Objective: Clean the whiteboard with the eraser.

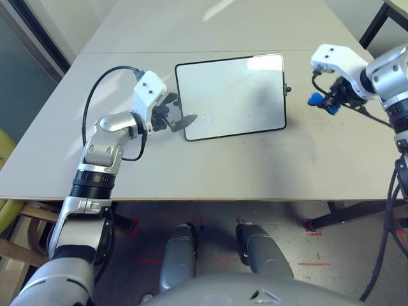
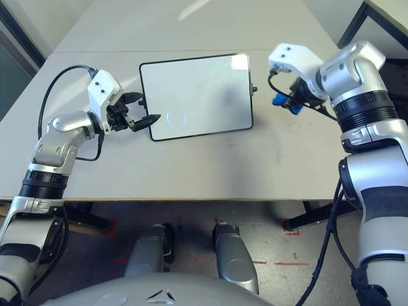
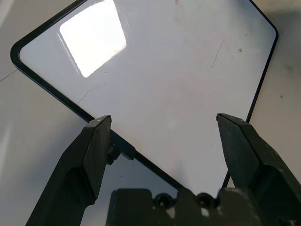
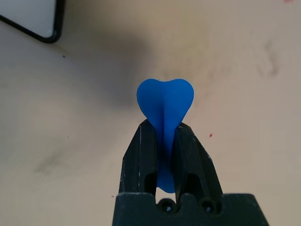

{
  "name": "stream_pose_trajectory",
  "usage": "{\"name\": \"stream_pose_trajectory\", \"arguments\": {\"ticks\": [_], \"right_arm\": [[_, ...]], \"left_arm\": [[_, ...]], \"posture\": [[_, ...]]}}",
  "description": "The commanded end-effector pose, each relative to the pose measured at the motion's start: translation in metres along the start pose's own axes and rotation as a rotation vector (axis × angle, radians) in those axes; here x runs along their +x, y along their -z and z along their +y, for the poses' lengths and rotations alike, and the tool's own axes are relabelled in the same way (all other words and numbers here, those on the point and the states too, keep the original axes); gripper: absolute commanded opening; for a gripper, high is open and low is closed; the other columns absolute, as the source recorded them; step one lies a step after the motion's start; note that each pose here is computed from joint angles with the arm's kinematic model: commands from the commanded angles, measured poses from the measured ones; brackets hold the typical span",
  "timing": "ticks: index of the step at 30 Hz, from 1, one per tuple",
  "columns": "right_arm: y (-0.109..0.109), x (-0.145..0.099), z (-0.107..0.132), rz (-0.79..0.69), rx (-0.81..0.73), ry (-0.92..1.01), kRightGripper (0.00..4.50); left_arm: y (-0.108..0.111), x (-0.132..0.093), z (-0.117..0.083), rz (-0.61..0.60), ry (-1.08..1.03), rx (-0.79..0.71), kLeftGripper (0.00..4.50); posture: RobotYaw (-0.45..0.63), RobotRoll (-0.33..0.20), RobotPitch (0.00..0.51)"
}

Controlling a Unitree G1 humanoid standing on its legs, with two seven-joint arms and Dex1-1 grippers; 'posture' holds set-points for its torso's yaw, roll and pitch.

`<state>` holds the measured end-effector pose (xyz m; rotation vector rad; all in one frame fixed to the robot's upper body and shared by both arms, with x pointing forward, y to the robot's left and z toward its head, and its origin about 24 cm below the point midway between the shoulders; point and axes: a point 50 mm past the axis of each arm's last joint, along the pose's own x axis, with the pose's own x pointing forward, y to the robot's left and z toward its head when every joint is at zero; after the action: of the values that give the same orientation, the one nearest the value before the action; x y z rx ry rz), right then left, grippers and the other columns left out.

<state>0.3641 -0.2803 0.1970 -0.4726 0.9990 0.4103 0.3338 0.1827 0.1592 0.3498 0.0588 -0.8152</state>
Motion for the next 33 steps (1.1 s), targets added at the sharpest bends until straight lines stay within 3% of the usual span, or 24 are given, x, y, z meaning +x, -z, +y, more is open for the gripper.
{"name": "stream_pose_trajectory", "arguments": {"ticks": [1, 14, 26, 27, 33], "right_arm": [[0.0, 0.006, -0.002, -0.047, 0.141, 0.012, 0.26], [0.001, 0.028, 0.005, -0.085, 0.312, 0.059, 0.26], [0.011, 0.039, 0.005, -0.071, 0.376, 0.11, 0.26], [0.012, 0.039, 0.005, -0.071, 0.385, 0.108, 0.99], [0.011, 0.036, 0.003, -0.087, 0.409, 0.112, 3.09]], "left_arm": [[0.002, -0.001, 0.001, 0.007, -0.01, 0.003, 4.5], [0.005, -0.009, 0.005, 0.017, -0.034, 0.008, 4.5], [0.002, -0.01, 0.007, 0.02, -0.033, 0.016, 4.5], [0.002, -0.01, 0.007, 0.02, -0.032, 0.017, 4.5], [-0.001, -0.009, 0.008, 0.02, -0.026, 0.024, 4.5]], "posture": [[-0.13, 0.0, 0.126], [-0.09, 0.0, 0.119], [-0.1, 0.0, 0.117], [-0.1, 0.0, 0.116], [-0.11, 0.0, 0.111]]}}
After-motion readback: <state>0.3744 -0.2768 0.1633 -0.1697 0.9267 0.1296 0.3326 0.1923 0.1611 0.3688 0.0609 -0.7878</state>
